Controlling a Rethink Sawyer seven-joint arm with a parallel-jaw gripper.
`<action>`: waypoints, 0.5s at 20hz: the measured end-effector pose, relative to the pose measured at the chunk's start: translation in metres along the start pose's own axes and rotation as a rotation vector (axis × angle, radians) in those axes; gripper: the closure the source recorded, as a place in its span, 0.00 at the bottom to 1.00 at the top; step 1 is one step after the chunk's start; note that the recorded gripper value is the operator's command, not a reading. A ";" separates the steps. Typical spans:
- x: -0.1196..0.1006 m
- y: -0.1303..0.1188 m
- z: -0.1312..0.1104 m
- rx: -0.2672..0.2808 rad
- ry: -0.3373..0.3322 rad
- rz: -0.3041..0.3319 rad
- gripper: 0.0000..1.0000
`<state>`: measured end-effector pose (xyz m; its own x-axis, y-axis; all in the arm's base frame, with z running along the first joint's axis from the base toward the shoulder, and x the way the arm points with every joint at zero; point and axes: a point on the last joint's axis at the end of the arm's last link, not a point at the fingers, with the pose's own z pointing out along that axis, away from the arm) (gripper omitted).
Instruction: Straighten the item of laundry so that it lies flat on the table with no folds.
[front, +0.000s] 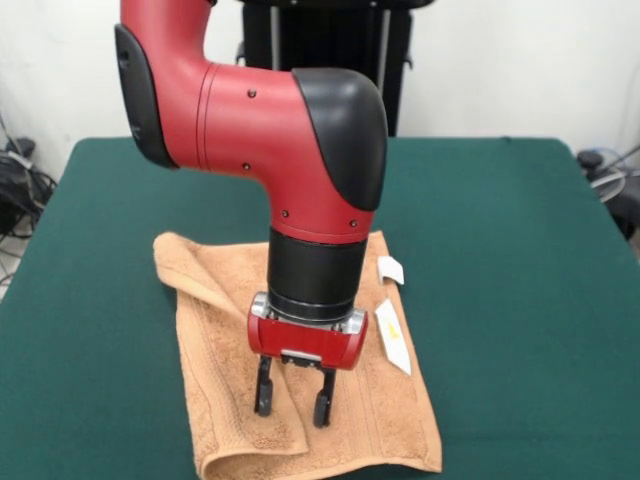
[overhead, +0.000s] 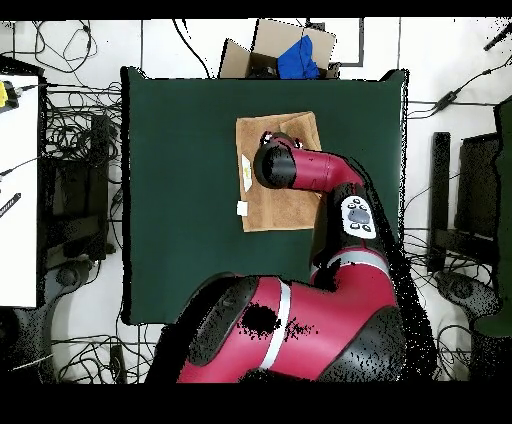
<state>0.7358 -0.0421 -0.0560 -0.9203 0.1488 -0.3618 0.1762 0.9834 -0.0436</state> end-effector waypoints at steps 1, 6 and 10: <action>0.000 0.000 0.000 0.000 -0.003 0.000 0.00; -0.002 0.001 0.000 -0.001 -0.018 -0.001 0.00; -0.002 0.001 0.001 -0.001 -0.019 0.000 0.00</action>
<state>0.7378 -0.0418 -0.0561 -0.9134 0.1473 -0.3795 0.1762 0.9834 -0.0425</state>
